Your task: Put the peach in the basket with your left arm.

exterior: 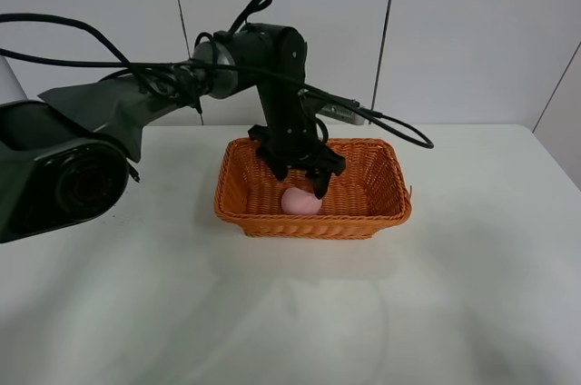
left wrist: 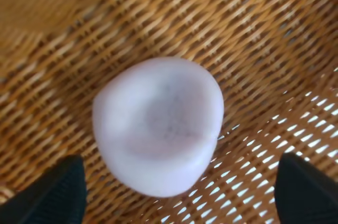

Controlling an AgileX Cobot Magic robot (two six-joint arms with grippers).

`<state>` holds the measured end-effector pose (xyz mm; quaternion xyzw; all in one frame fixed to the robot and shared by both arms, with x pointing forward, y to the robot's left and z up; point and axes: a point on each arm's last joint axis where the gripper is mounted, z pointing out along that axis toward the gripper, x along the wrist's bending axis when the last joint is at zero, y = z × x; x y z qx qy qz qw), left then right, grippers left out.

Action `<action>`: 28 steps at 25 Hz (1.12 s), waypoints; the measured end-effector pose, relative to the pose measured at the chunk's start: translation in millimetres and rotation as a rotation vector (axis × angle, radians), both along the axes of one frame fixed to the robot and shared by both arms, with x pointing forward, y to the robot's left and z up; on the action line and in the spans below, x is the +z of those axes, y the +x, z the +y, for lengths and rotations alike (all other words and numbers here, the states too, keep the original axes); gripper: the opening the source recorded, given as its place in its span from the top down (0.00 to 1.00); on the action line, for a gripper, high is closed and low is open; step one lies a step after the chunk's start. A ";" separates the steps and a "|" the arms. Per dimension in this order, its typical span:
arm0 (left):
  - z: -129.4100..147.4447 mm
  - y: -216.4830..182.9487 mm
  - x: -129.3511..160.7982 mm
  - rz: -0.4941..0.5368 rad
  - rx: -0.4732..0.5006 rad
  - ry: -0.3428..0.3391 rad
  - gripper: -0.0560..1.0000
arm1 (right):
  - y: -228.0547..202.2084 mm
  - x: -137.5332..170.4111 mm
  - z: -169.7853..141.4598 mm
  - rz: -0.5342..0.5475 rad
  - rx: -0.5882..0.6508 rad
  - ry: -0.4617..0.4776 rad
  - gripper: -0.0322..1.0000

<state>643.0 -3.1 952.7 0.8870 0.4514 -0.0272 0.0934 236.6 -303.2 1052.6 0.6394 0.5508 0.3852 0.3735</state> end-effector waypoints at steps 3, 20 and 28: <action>9.6 4.0 22.2 -0.037 0.014 -0.027 0.15 | 0.0 0.0 0.0 0.000 0.000 0.000 0.30; 106.9 49.0 65.0 -0.118 0.215 -0.059 0.15 | 0.0 0.0 0.0 0.000 0.000 0.000 0.30; 216.7 79.8 55.1 -0.113 0.428 0.016 0.16 | 0.0 0.0 0.0 0.000 0.000 0.000 0.30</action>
